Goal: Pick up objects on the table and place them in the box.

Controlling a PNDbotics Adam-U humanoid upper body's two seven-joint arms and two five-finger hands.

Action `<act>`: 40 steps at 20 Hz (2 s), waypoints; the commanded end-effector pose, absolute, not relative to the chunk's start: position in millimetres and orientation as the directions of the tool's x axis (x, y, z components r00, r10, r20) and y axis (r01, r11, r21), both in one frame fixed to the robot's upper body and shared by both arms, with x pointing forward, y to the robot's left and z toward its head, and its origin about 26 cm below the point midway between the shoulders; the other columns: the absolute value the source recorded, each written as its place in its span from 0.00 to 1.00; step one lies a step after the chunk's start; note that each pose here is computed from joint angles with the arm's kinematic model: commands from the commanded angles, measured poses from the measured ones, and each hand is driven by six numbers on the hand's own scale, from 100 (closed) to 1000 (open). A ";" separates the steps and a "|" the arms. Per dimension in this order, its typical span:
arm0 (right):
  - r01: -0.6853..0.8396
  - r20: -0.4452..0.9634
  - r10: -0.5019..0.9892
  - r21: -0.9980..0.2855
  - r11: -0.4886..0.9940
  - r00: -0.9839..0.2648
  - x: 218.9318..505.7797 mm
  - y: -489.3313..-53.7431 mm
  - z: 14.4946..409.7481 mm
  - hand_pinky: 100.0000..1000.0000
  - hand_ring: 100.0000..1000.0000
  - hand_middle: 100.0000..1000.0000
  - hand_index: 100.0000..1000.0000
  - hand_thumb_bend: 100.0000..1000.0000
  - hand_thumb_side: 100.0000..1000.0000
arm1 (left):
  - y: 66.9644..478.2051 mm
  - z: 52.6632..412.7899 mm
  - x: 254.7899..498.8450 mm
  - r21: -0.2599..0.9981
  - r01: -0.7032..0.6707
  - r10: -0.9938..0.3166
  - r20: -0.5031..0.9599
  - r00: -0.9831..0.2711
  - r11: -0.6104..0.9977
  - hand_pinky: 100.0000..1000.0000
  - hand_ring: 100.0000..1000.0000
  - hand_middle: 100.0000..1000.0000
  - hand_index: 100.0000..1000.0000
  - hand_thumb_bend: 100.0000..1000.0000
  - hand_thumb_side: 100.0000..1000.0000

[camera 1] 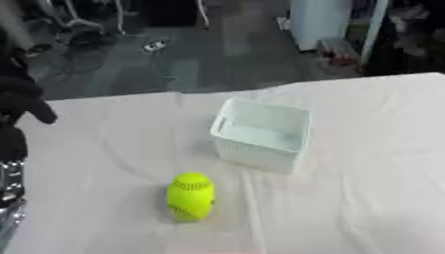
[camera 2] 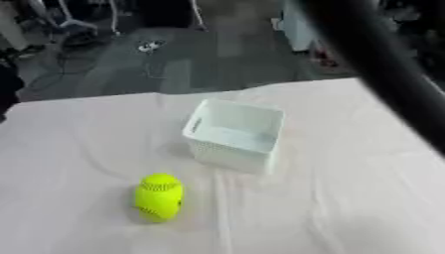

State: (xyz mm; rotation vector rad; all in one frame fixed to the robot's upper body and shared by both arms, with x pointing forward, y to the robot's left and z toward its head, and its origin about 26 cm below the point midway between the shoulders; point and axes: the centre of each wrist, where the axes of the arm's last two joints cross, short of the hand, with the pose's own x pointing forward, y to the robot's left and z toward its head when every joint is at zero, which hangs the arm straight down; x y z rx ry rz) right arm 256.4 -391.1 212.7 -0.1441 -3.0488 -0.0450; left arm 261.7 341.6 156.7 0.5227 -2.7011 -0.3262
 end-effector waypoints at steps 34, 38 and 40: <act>0.034 0.042 0.033 0.019 0.999 -0.999 260.5 -385.0 231.4 0.00 0.30 0.30 0.48 0.00 0.96 | 326.2 201.1 297.8 0.979 0.040 -0.431 -0.050 -0.901 -0.198 0.93 0.93 0.94 0.90 0.38 0.62; 0.026 0.039 0.025 0.022 0.999 -0.999 260.9 -384.8 232.8 0.00 0.30 0.30 0.48 0.00 0.96 | 330.5 196.2 310.9 0.980 0.032 -0.449 -0.061 -0.892 -0.196 0.94 0.95 0.96 0.90 0.38 0.62; 0.022 0.036 0.021 0.023 0.999 -0.999 261.1 -384.7 233.6 0.00 0.30 0.30 0.48 0.00 0.96 | 332.7 191.9 316.7 0.980 0.037 -0.456 -0.058 -0.888 -0.195 0.95 0.96 0.97 0.91 0.38 0.62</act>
